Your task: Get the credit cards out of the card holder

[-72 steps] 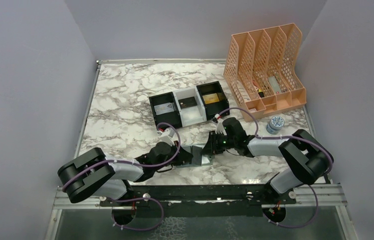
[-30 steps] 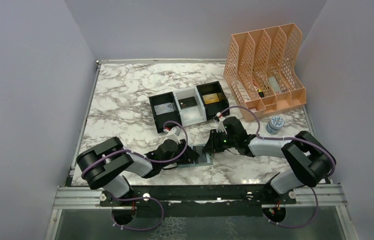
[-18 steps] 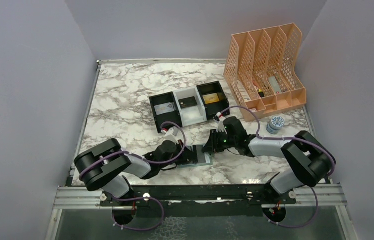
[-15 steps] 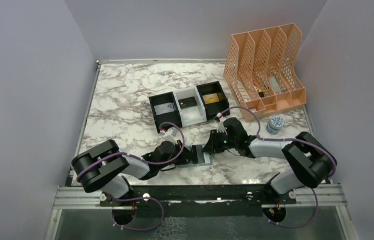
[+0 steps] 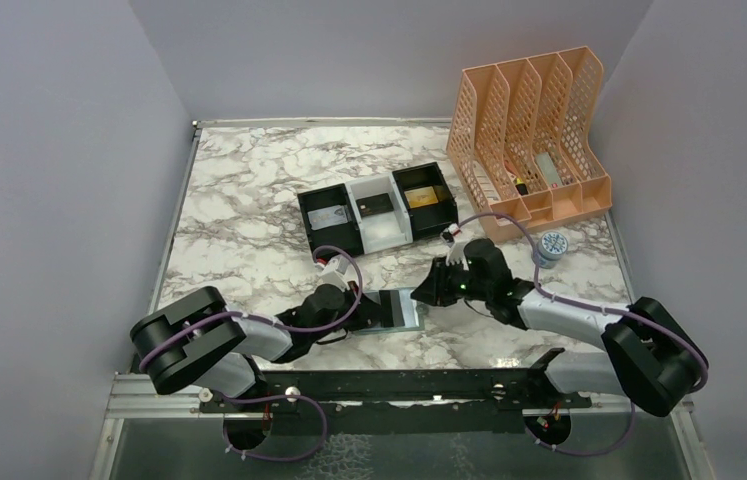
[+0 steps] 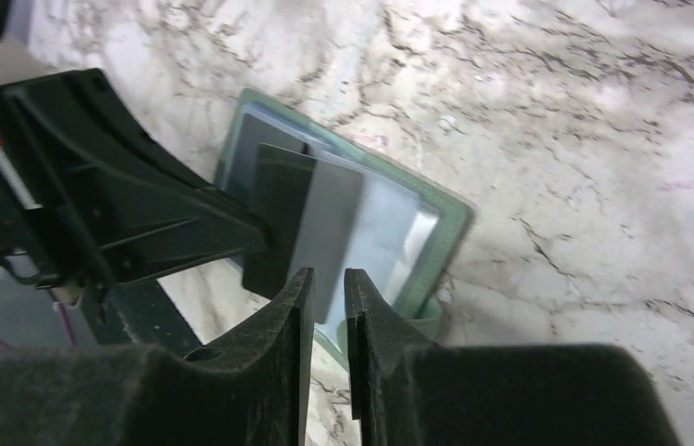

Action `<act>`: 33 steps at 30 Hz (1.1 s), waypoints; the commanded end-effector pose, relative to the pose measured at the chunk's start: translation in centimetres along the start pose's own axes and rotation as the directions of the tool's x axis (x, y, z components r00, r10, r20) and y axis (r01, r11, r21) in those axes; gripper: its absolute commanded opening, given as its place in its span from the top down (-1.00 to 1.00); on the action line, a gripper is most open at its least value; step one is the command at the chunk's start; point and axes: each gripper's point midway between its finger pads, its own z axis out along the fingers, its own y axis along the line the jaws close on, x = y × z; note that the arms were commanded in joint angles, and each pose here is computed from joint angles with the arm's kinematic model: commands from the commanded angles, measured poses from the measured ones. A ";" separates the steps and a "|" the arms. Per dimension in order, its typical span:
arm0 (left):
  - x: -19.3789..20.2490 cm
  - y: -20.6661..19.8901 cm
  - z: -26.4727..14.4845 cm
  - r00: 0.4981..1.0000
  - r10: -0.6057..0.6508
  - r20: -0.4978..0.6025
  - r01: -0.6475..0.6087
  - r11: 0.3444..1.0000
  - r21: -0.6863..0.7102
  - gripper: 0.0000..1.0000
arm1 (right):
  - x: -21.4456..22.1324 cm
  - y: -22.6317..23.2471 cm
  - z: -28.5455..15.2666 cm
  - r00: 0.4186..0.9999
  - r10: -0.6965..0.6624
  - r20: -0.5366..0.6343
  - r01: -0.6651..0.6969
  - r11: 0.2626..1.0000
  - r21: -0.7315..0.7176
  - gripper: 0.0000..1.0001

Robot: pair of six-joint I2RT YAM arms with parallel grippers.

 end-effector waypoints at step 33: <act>0.6 0.4 0.6 1.000 -0.003 -0.024 0.003 1.000 -0.011 0.91 | 3.7 -2.5 3.9 0.986 0.090 -0.138 -0.084 0.995 0.049 0.62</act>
